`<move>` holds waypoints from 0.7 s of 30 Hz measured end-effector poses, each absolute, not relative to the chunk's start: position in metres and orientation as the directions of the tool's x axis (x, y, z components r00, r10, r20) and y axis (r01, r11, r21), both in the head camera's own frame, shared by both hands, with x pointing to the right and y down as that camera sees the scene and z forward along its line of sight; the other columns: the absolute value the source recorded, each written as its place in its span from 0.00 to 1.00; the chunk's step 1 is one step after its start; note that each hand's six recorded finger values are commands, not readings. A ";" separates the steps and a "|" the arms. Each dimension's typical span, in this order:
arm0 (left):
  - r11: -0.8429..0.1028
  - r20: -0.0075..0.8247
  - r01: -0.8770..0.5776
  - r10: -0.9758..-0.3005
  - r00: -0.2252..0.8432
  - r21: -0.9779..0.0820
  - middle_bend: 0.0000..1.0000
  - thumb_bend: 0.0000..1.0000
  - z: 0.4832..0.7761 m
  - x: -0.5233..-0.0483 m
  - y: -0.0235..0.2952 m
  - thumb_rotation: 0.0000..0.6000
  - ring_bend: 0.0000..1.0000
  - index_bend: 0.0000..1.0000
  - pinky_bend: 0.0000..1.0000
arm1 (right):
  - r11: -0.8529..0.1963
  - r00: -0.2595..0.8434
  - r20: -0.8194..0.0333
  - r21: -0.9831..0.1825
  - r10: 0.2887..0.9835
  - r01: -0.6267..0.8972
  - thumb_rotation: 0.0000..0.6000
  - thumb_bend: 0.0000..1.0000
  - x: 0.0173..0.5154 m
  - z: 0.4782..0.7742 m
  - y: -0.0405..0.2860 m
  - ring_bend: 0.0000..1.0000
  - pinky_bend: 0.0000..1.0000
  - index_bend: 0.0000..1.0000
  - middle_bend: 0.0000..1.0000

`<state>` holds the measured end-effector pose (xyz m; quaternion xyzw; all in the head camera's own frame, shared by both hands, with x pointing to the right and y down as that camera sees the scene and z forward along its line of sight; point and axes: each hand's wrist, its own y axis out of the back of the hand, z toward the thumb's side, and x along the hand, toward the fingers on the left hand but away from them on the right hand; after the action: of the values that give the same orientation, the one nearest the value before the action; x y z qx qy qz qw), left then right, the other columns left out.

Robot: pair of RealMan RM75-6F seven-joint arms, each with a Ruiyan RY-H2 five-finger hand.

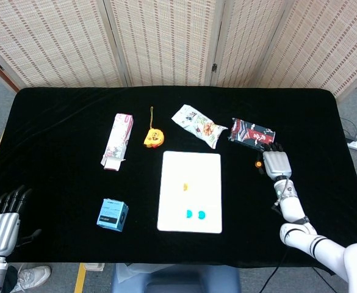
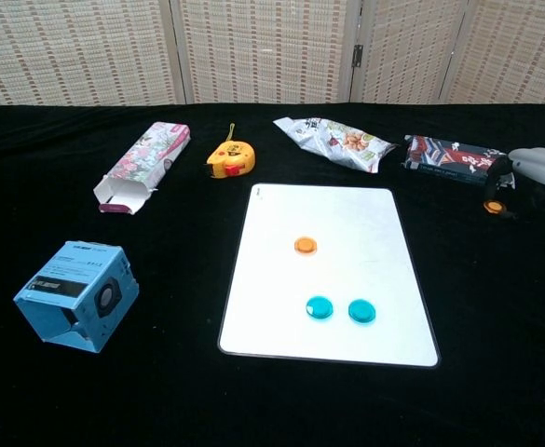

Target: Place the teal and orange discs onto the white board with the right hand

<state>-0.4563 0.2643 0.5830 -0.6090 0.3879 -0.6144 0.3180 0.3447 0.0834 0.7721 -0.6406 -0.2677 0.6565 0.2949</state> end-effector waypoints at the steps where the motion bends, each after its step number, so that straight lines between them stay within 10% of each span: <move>1: -0.497 0.502 -0.082 -0.863 -0.056 -0.864 0.00 0.19 0.583 -0.457 0.264 1.00 0.01 0.01 0.00 | -0.683 -0.007 -0.684 -0.729 0.730 -0.044 1.00 0.45 0.345 0.773 0.084 0.07 0.00 0.44 0.17; 21: -0.495 0.499 -0.082 -0.865 -0.053 -0.865 0.00 0.19 0.583 -0.456 0.262 1.00 0.01 0.01 0.00 | -0.653 0.151 -0.644 -0.758 0.750 0.011 1.00 0.46 0.305 0.739 0.088 0.07 0.00 0.47 0.19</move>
<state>-0.4555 0.2617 0.5831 -0.6096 0.3884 -0.6129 0.3192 0.3052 0.0883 0.7392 -0.6911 -0.2753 0.5904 0.3130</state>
